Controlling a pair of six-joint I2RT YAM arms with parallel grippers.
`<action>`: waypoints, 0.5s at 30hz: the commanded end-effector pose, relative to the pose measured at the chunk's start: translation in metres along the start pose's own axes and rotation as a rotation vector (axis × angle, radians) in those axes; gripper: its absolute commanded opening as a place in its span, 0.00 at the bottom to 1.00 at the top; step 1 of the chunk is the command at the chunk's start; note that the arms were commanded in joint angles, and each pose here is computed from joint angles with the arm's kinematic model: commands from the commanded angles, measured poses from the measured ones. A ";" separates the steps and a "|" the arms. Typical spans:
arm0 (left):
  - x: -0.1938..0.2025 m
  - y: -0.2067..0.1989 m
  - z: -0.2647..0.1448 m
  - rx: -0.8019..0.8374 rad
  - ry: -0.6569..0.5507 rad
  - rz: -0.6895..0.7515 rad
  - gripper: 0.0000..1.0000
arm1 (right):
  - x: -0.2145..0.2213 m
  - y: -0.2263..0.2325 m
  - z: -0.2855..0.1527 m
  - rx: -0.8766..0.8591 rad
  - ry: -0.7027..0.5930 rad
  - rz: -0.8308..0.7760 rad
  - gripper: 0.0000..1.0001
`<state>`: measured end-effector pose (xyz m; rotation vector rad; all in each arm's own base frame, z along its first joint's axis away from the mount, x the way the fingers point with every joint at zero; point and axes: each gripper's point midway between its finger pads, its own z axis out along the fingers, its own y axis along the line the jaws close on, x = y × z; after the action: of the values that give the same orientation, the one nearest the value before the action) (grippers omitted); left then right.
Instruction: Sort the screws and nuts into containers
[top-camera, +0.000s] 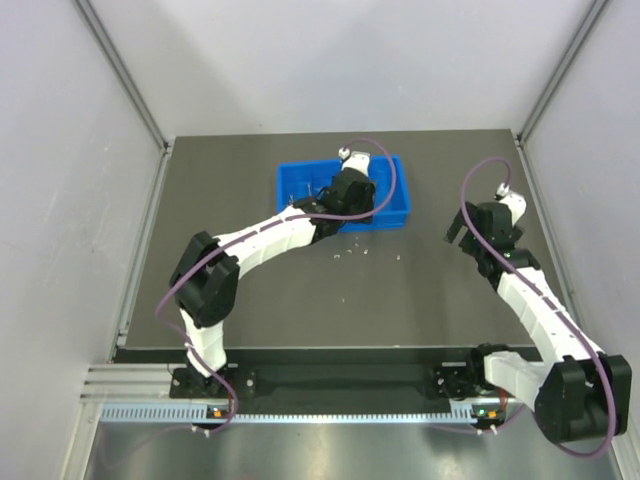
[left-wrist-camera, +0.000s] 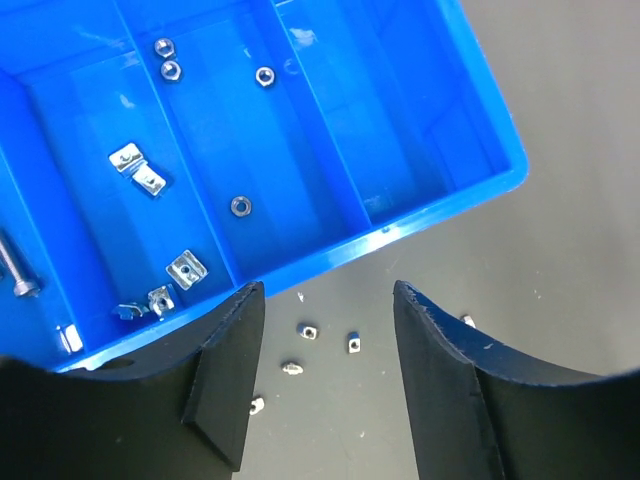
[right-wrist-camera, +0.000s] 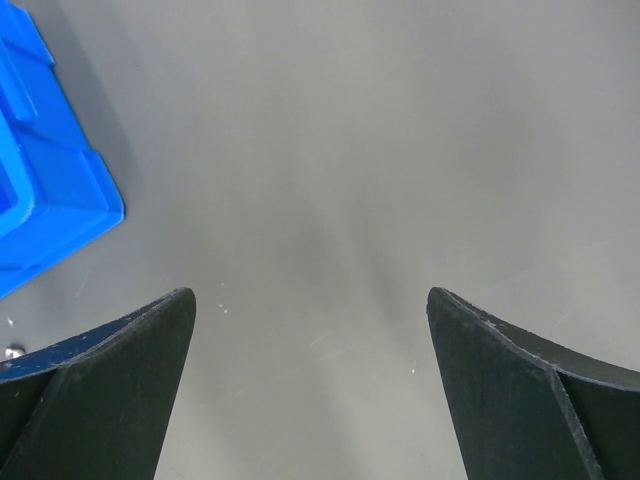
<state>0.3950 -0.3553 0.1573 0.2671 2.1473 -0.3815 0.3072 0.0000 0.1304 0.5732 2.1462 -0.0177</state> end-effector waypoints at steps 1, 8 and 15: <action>-0.017 -0.005 -0.021 0.033 -0.027 -0.017 0.61 | -0.018 -0.005 -0.005 0.016 -0.073 0.050 1.00; -0.008 -0.008 -0.032 0.035 0.004 -0.020 0.71 | -0.028 -0.036 -0.003 0.164 -0.133 0.157 1.00; 0.009 -0.016 -0.041 0.111 0.063 -0.013 0.69 | -0.039 -0.073 0.000 0.301 -0.149 0.278 1.00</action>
<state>0.3685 -0.3529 0.1548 0.3062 2.2095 -0.4187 0.3001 -0.0555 0.1386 0.8819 1.9956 -0.1577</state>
